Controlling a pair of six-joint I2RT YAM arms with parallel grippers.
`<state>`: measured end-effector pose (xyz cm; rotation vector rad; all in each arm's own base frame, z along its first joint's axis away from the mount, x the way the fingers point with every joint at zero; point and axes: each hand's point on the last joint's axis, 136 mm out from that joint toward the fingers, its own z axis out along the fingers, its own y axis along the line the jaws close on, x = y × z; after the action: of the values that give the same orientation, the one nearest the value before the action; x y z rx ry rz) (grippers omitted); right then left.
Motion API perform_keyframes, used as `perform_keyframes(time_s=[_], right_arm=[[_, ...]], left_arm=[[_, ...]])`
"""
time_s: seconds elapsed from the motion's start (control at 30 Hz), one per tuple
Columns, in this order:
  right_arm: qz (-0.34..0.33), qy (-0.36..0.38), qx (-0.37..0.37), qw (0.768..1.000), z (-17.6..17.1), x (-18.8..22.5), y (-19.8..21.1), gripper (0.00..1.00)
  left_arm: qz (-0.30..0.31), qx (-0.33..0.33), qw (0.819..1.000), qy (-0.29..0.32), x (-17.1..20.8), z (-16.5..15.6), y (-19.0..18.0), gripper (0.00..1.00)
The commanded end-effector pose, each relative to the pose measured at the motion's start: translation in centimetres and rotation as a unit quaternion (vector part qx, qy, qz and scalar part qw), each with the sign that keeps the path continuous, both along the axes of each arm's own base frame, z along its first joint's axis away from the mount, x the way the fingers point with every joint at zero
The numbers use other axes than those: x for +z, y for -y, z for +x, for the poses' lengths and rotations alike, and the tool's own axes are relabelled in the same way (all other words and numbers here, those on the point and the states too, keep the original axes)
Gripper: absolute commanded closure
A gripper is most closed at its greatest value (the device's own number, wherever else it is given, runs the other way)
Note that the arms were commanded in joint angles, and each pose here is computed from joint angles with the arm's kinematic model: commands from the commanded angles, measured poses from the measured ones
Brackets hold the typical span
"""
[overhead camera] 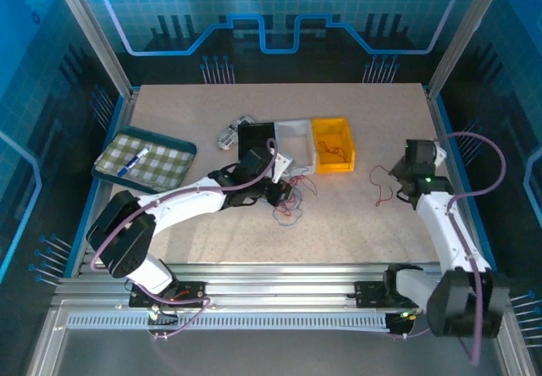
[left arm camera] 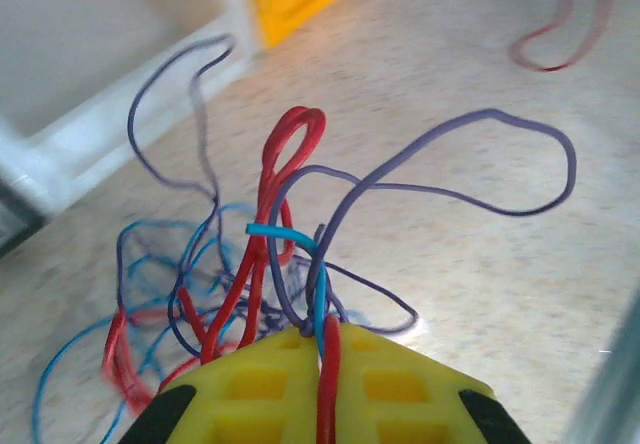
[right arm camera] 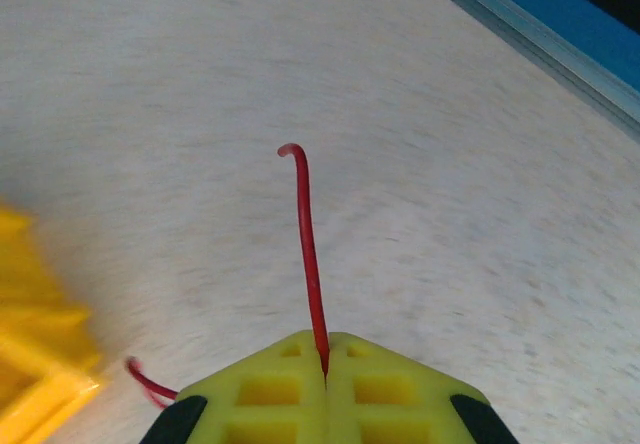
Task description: Untangle the cables
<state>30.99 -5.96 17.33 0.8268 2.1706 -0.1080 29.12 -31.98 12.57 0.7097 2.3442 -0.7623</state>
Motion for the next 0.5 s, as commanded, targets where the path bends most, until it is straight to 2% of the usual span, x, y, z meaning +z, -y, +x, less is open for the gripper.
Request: perform_keyframes(time_s=[0.0, 0.23, 0.47], right_arm=[[-0.068, 0.071, 0.026, 0.995, 1.0, 6.7, -1.6, 1.00], [-0.106, 0.156, 0.088, 0.978, 4.5, 14.0, -5.6, 1.00], [-0.103, 0.163, 0.109, 0.975, 11.2, 13.4, -8.0, 1.00]], left_arm=[[0.018, -0.057, 0.998, -0.032, -1.6, -1.4, 1.3, 1.00], [0.062, 0.005, 0.998, -0.021, -5.7, 1.6, 0.8, 1.00], [0.060, 0.032, 0.997, -0.031, -5.9, 3.5, 1.2, 1.00]])
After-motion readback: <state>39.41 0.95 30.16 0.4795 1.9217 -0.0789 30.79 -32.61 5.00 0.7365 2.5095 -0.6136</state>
